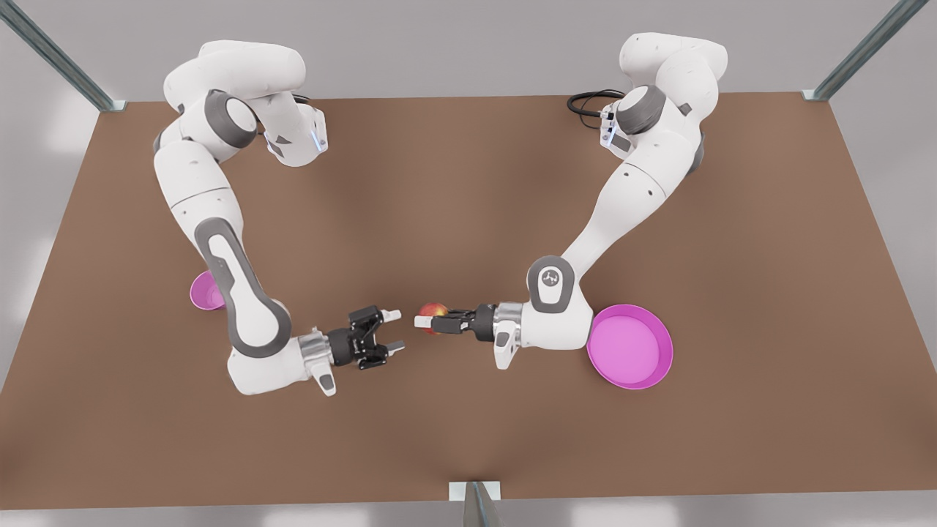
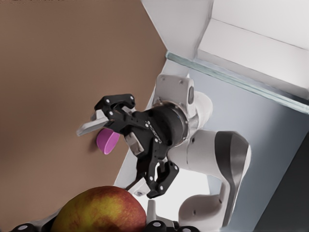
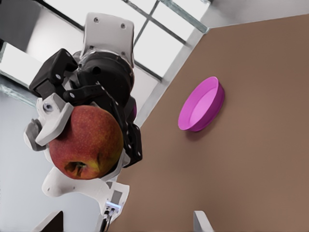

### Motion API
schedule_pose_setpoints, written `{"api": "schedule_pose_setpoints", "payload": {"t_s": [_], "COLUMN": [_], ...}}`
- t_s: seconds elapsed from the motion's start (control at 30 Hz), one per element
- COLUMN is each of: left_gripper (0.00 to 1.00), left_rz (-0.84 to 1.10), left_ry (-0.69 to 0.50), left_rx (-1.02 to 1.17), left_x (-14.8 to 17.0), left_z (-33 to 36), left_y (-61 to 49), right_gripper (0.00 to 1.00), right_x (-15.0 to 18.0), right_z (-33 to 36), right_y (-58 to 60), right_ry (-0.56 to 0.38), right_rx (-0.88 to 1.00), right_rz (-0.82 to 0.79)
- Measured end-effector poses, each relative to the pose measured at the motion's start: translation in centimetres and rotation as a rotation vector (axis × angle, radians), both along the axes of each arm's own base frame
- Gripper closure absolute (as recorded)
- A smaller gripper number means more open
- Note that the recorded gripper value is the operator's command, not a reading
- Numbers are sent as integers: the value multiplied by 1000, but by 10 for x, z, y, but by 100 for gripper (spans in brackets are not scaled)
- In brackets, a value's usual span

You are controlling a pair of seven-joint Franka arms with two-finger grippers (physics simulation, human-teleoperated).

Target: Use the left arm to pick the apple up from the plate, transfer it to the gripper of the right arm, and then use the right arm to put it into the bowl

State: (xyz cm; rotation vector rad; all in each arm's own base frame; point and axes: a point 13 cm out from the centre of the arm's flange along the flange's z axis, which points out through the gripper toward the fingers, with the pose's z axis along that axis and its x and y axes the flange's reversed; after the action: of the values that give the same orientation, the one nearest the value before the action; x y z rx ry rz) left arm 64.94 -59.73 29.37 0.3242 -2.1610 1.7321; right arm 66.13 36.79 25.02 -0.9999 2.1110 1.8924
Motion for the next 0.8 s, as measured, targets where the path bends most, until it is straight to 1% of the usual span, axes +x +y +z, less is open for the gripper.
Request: {"api": "schedule_pose_setpoints", "payload": {"t_s": [0.17,0.47,0.57,0.8], "left_gripper": [32,32,32,32], "left_rz": [4,3,3,3], "left_ry": [-65,-157,-179,-206], "left_rx": [-3,-7,-11,-13], "left_x": [4,7,8,10], "left_z": [0,-6,-4,-2], "left_y": [2,2,2,3], "right_gripper": [0,0,0,0], "right_x": [-8,-4,-3,-10], "right_z": [13,40,42,36], "right_y": [24,37,39,57], "right_ry": [-132,-329,-377,-453], "right_rx": [138,289,312,338], "right_rz": [20,15,11,20]}}
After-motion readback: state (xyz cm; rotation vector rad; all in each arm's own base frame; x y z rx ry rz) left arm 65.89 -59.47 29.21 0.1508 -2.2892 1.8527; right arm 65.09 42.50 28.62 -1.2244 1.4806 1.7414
